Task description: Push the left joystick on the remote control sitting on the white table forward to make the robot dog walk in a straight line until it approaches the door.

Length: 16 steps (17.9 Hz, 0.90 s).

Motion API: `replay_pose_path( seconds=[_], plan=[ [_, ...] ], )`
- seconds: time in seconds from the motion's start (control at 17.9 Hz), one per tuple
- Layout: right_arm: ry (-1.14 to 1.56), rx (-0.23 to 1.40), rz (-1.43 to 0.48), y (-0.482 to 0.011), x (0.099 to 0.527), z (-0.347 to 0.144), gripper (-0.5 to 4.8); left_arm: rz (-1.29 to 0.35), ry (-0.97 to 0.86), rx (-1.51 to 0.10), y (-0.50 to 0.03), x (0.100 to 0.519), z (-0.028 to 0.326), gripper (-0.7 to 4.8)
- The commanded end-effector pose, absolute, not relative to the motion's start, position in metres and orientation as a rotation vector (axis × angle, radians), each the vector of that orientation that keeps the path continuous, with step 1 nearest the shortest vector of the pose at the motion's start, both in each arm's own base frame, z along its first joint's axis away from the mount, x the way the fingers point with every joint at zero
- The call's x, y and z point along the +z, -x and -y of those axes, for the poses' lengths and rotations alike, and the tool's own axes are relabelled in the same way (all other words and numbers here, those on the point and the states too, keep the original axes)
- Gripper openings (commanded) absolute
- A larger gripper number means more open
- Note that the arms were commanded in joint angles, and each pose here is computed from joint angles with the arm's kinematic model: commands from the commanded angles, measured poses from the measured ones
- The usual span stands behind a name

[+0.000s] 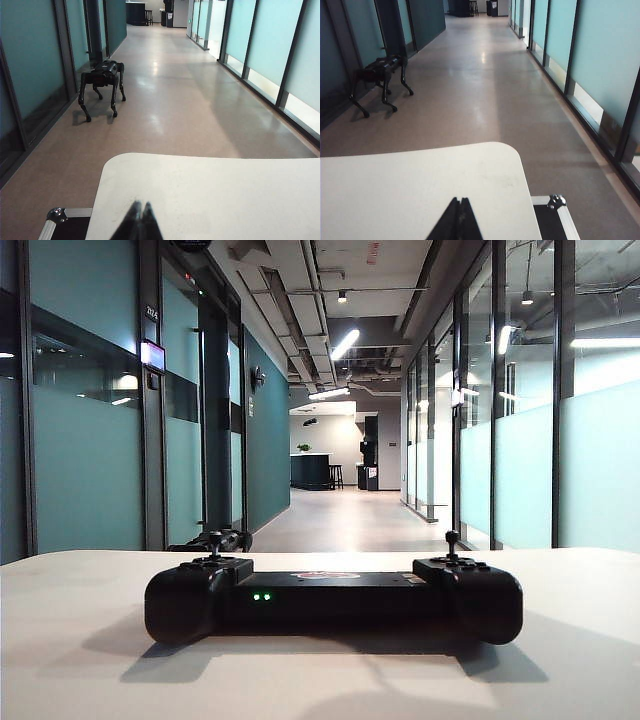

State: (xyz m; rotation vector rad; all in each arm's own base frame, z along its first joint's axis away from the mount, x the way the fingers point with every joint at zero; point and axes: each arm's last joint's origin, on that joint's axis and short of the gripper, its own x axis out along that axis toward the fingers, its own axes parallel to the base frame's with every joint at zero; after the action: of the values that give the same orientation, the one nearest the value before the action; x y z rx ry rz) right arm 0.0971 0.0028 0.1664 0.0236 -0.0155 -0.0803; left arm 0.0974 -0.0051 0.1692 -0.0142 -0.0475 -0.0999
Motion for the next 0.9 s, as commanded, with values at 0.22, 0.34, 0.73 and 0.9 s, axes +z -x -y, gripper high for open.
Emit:
replay_pose_path(
  seconds=[0.22, 0.34, 0.73, 0.9],
  plan=[
    [-0.030, -0.080, 0.039, -0.097, 0.167, -0.003, -0.01, 0.063, 0.007, -0.096, -0.097, 0.171, 0.005, -0.05],
    [-0.030, -0.079, 0.041, -0.097, 0.168, -0.003, -0.01, 0.063, 0.007, -0.096, -0.097, 0.171, 0.005, -0.05],
    [-0.068, -0.060, 0.085, -0.088, 0.217, -0.003, -0.02, 0.113, 0.065, -0.060, -0.093, 0.199, 0.004, -0.05],
    [-0.064, -0.015, 0.058, -0.092, 0.247, -0.004, -0.03, 0.090, 0.118, -0.071, -0.094, 0.221, 0.004, -0.05]
  ],
)
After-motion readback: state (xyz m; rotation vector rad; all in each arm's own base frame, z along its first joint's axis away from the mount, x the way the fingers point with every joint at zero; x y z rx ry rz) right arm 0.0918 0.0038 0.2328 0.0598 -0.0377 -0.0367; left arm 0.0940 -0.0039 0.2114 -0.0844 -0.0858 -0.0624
